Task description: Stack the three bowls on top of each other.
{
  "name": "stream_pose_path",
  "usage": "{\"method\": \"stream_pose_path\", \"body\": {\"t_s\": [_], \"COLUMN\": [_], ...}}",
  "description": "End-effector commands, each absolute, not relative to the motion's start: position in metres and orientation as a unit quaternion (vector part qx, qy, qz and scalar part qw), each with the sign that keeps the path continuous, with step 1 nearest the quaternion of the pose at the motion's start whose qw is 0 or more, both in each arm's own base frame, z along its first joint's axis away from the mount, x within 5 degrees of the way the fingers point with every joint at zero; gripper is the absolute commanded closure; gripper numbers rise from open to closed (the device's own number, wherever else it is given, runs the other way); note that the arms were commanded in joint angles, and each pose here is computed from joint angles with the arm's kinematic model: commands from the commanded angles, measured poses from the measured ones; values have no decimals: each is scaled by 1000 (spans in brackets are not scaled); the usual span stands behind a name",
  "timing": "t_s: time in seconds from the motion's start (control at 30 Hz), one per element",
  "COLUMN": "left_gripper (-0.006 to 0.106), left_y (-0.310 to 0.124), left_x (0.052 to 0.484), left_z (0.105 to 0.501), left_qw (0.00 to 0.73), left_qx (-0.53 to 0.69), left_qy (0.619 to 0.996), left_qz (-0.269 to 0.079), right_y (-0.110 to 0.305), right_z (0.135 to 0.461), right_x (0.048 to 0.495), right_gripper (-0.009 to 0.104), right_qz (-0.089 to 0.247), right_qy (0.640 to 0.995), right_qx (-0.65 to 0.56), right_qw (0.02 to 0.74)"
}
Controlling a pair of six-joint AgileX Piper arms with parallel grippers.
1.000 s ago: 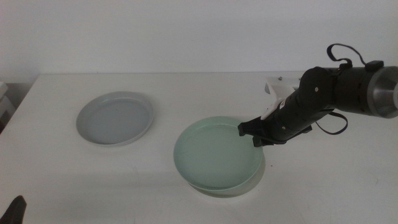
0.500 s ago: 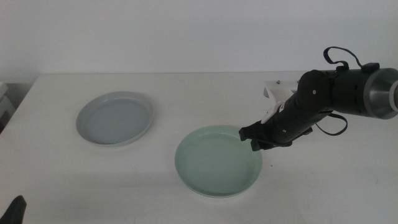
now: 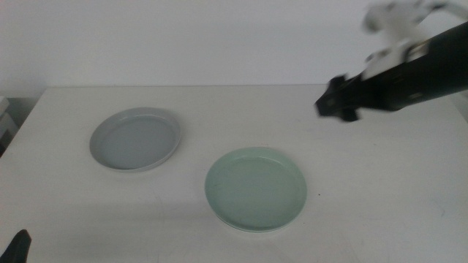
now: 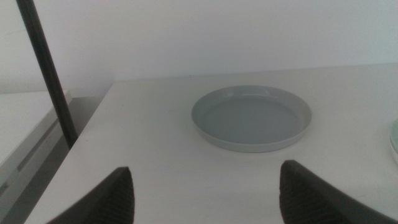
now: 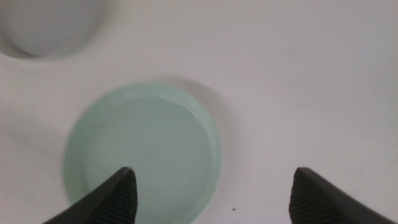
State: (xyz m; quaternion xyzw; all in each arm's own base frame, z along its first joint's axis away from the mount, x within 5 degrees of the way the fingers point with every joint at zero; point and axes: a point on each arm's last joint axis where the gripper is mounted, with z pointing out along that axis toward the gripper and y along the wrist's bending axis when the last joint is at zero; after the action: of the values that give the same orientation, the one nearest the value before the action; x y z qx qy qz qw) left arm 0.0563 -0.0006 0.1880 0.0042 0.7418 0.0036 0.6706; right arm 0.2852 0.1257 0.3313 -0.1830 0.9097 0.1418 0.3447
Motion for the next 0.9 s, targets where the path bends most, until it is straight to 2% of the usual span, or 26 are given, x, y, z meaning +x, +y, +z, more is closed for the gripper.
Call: {"method": "stream_pose_path", "body": {"t_s": [0.0, 0.13, 0.47, 0.6, 0.87], "left_gripper": [23, 23, 23, 23, 23], "left_y": [0, 0, 0, 0, 0], "left_x": [56, 56, 56, 56, 56], "left_z": [197, 197, 197, 197, 197], "left_qw": [705, 705, 705, 705, 705], "left_qx": [-4, -4, -4, -4, -4], "left_qy": [709, 709, 709, 709, 709], "left_qz": [1, 1, 1, 1, 1], "right_y": [110, 93, 48, 41, 42], "right_z": [382, 402, 389, 381, 383], "right_x": [251, 200, 81, 59, 58], "right_gripper": [34, 36, 39, 39, 39], "right_qz": [140, 151, 156, 162, 173], "right_qy": [871, 840, 781, 776, 766], "right_qx": [-207, -217, -230, -229, -223], "right_qw": [423, 473, 560, 564, 577]}}
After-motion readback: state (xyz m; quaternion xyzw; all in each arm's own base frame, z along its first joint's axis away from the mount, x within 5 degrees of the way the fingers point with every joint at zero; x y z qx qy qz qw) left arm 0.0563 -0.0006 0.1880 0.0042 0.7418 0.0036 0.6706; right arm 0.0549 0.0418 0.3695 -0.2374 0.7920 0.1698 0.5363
